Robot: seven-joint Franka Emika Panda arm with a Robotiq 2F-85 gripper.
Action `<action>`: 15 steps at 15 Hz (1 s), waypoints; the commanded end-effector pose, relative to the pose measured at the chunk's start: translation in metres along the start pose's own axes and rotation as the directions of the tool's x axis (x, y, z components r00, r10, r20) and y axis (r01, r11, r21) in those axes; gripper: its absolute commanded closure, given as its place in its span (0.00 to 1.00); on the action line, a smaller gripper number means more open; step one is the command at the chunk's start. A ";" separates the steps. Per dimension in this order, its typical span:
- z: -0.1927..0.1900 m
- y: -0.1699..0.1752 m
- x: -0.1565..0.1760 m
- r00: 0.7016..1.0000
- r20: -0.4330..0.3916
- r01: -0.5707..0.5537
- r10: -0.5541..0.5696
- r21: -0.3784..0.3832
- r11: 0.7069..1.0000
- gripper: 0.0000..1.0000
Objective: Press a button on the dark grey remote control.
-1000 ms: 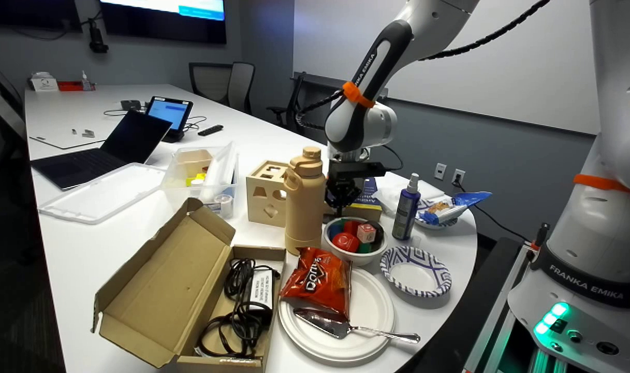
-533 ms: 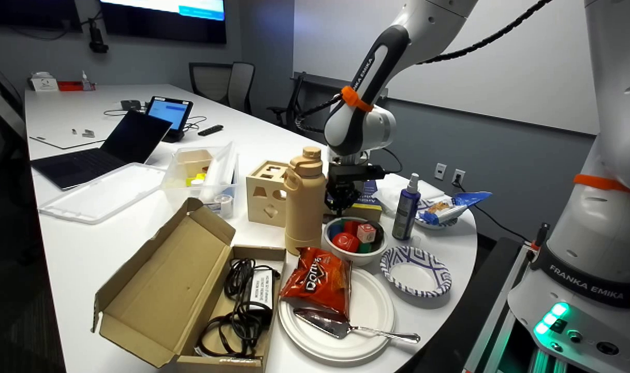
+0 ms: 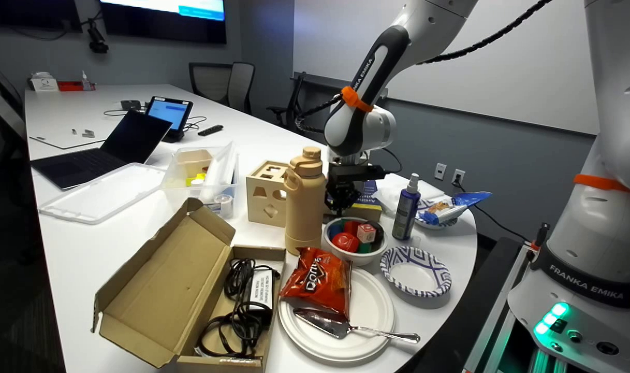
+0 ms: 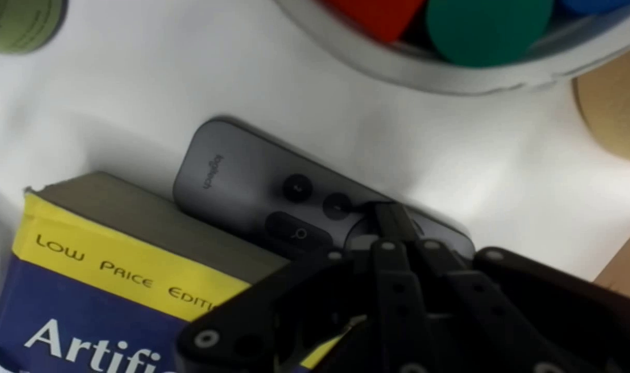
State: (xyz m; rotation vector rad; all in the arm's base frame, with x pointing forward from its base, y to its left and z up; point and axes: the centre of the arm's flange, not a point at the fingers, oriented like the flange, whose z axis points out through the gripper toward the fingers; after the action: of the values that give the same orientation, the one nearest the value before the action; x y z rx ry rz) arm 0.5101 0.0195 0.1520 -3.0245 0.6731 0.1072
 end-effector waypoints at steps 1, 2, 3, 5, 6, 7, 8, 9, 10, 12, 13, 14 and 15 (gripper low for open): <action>0.031 0.005 0.002 0.999 -0.009 0.042 -0.042 -0.005 0.999 1.00; 0.025 0.005 0.003 0.999 -0.019 0.047 -0.047 -0.005 0.999 1.00; 0.018 0.004 0.002 0.998 -0.032 0.051 -0.052 -0.006 0.999 1.00; 0.000 0.002 0.000 0.996 -0.058 0.068 -0.068 -0.008 0.998 1.00; -0.010 0.001 -0.002 0.995 -0.069 0.072 -0.073 -0.012 0.997 1.00; -0.016 0.001 -0.003 0.994 -0.076 0.076 -0.077 -0.016 0.997 1.00; -0.024 0.001 -0.004 0.993 -0.086 0.085 -0.086 -0.019 0.996 1.00; -0.031 0.001 -0.005 0.992 -0.087 0.084 -0.087 -0.031 0.996 1.00; -0.039 0.002 -0.005 0.991 -0.094 0.093 -0.095 -0.034 0.995 1.00; -0.055 0.002 -0.006 0.989 -0.093 0.111 -0.115 -0.038 0.993 1.00; -0.062 0.001 -0.008 0.988 -0.086 0.122 -0.125 -0.038 0.992 1.00; -0.070 0.000 -0.011 0.988 -0.081 0.129 -0.132 -0.038 0.991 1.00; -0.078 -0.001 -0.012 0.987 -0.080 0.137 -0.139 -0.037 0.990 1.00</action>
State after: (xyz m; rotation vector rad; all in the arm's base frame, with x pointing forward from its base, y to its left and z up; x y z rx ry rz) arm 0.5175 0.0181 0.1955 -3.0963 0.5100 -0.0193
